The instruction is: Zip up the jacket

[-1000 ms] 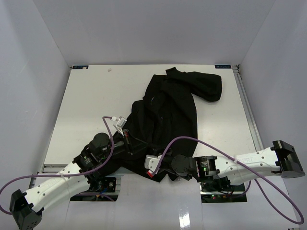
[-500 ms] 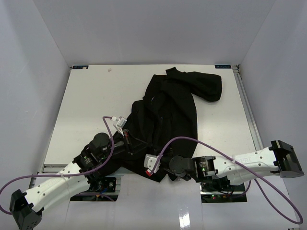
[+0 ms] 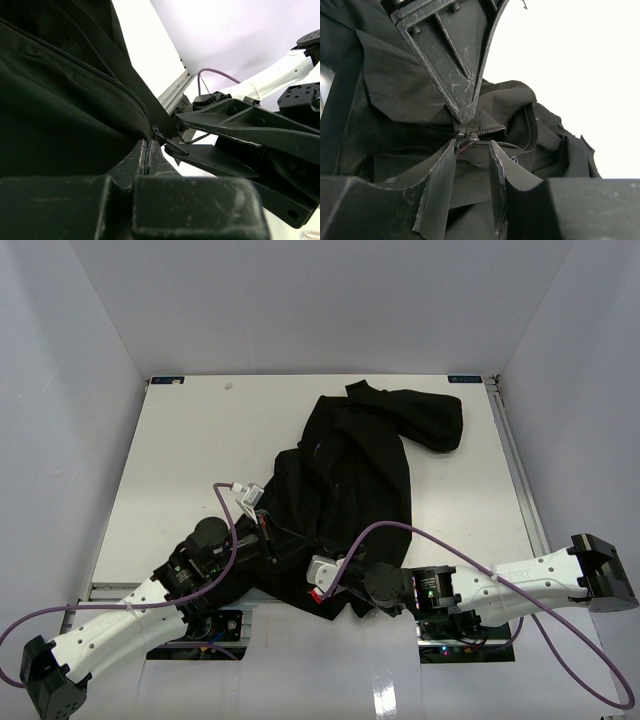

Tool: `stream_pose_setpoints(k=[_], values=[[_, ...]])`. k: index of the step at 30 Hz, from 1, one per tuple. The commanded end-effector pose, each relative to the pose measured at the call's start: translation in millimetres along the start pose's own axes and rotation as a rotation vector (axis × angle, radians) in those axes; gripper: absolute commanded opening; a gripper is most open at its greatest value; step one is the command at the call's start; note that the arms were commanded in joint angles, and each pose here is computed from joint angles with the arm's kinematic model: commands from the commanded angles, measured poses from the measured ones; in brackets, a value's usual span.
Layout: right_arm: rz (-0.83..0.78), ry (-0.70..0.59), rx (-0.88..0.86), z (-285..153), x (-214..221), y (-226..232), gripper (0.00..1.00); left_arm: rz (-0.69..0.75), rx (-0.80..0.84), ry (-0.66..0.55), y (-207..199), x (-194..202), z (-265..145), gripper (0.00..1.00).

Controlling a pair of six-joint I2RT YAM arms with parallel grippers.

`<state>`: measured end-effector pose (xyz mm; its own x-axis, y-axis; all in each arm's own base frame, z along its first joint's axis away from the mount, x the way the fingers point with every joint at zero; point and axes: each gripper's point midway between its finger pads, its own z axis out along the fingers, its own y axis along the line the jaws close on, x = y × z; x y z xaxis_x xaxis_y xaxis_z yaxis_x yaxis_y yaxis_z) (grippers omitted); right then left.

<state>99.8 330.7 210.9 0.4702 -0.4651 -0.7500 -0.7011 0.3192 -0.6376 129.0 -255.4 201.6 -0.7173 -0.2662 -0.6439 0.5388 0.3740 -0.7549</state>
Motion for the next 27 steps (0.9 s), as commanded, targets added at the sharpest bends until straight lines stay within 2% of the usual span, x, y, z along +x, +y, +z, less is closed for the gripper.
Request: stream_pose_setpoints(k=[1, 14, 20, 22, 27], values=[[0.03, -0.04, 0.048, 1.2, -13.3, -10.3, 0.36, 0.018, 0.06, -0.022, -20.8, -11.8, -2.5, 0.0], [0.028, -0.065, 0.024, 4.8, -19.6, -5.3, 0.27, 0.02, 0.072, -0.026, -23.0, -12.4, -4.2, 0.0], [0.02, -0.057, 0.032, 9.3, -20.9, -5.9, 0.12, 0.025, 0.081, -0.017, -24.0, -10.0, -5.4, 0.0], [0.031, -0.069, 0.054, 11.5, -23.4, -12.1, 0.08, 0.032, 0.088, -0.011, -25.1, -9.0, -6.0, 0.0], [0.091, -0.103, 0.137, 16.2, -25.6, -41.9, 0.08, 0.043, 0.099, 0.016, -27.3, -5.0, -6.9, 0.0]])
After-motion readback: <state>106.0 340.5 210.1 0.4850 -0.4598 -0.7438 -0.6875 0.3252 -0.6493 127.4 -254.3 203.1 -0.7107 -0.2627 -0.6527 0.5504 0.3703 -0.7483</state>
